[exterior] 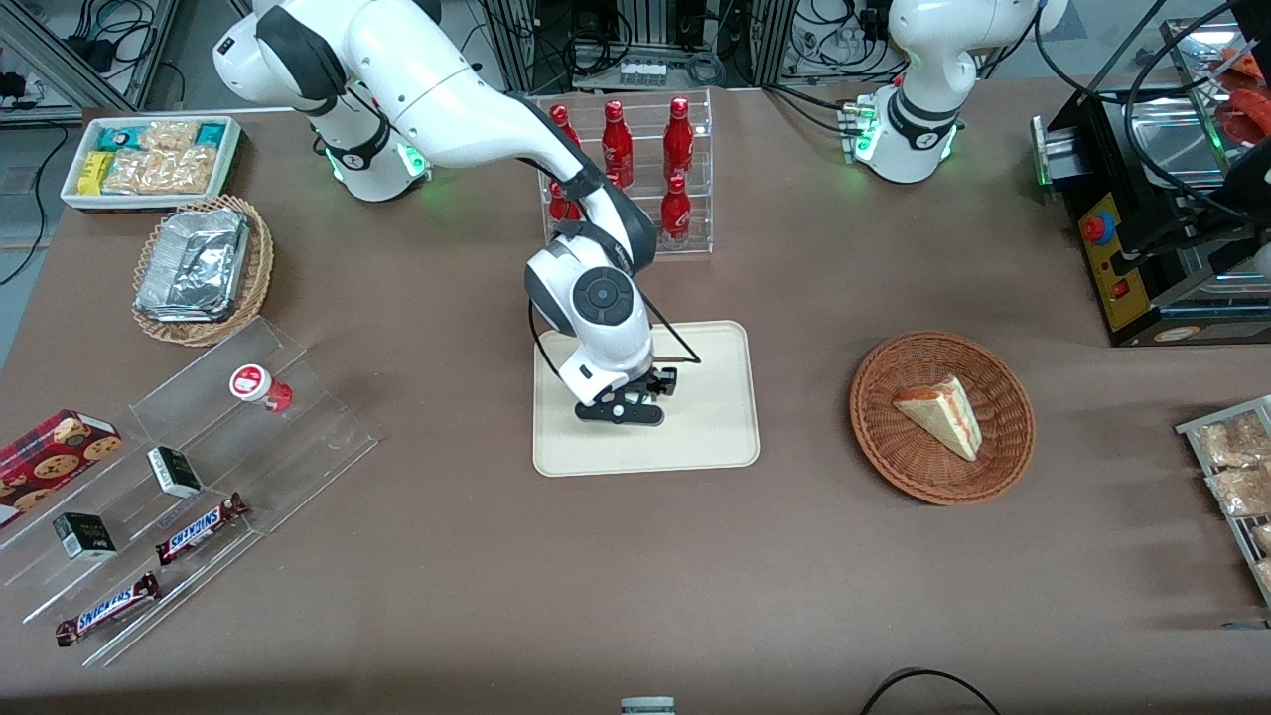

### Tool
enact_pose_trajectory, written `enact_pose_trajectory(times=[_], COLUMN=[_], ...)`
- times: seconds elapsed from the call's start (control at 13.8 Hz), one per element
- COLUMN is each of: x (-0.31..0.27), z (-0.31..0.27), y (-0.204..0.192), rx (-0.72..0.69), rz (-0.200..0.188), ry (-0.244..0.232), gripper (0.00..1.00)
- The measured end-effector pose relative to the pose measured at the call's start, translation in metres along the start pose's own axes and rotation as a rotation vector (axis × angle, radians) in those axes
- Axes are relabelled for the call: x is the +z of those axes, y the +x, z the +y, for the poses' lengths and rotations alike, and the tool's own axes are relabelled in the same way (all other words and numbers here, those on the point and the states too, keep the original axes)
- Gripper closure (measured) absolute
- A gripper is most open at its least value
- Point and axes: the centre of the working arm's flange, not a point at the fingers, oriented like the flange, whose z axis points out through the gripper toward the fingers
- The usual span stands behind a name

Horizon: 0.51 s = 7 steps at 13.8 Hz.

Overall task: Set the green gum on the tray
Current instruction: 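Lower the gum container onto the tray and open the right gripper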

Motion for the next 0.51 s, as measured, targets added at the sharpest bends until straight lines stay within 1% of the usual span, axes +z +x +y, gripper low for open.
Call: enact_pose_trajectory(times=[0.15, 0.22, 0.44, 0.51], x=[0.0024, 0.0029, 0.0047, 0.0046], z=[0.0004, 0.0005, 0.0009, 0.0008], y=[-0.0001, 0.0000, -0.0001, -0.0001], rx=[0.000, 0.000, -0.002, -0.009], rz=[-0.002, -0.002, -0.003, -0.003], ry=[-0.002, -0.003, -0.005, -0.005], gripper=[0.41, 0.37, 0.07, 0.00])
